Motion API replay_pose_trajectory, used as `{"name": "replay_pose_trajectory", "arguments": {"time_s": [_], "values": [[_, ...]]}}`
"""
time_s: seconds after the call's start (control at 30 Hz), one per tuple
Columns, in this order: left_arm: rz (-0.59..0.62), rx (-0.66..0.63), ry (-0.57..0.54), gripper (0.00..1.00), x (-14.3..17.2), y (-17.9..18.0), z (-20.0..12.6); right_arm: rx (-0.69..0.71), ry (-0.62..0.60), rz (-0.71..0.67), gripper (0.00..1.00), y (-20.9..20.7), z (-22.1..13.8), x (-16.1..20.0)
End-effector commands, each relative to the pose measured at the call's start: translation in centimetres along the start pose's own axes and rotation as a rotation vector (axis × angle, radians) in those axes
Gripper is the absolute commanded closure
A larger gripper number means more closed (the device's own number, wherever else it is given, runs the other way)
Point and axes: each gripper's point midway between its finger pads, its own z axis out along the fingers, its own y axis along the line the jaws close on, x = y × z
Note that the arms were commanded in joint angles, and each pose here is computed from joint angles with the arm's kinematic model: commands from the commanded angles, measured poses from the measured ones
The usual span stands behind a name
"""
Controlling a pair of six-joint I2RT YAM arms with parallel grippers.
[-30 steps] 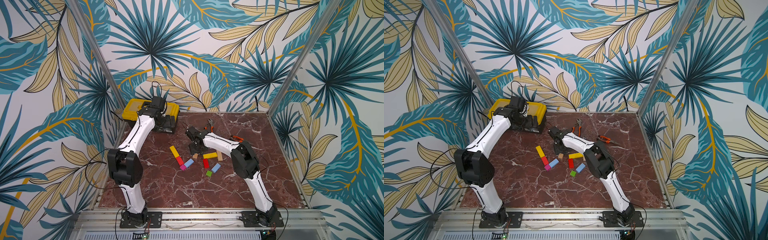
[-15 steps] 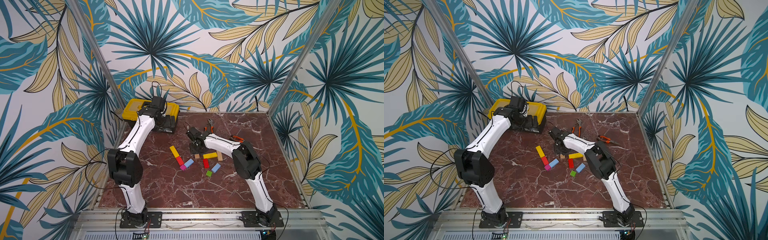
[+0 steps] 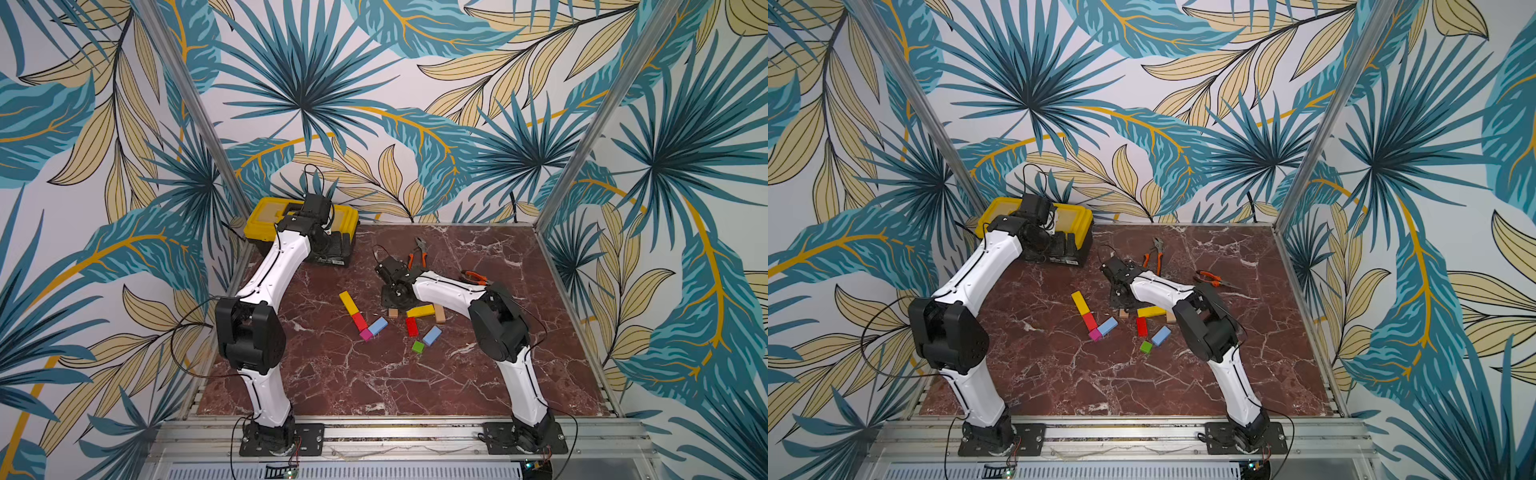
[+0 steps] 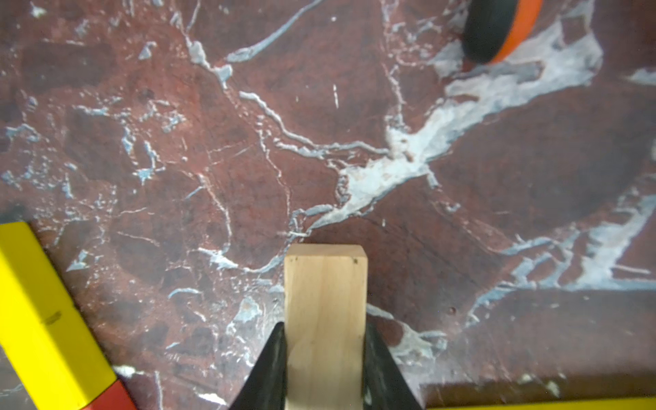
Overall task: Assemble the letter v with building blocks
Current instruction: Assemble the building block at the center of the board.
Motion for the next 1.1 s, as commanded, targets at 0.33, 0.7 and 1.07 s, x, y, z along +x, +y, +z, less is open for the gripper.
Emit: {"name": "replay_pose_trajectory", "arguments": {"time_s": [0.33,0.7,1.07], "values": [[0.007,0.035,-0.026,0.01,-0.5,-0.4,-1.1,0.068,0.071,0.195,0.87,-2.1,-0.1,3.1],[-0.001,0.041,-0.023,0.01,-0.5,-0.1,-1.1,0.048,0.069,0.211,0.52,-1.5,0.1,2.9],[-0.002,0.042,-0.026,0.01,-0.6,-0.1,-1.2,-0.031,0.05,0.182,0.34,-0.5,-2.2,3.0]]}}
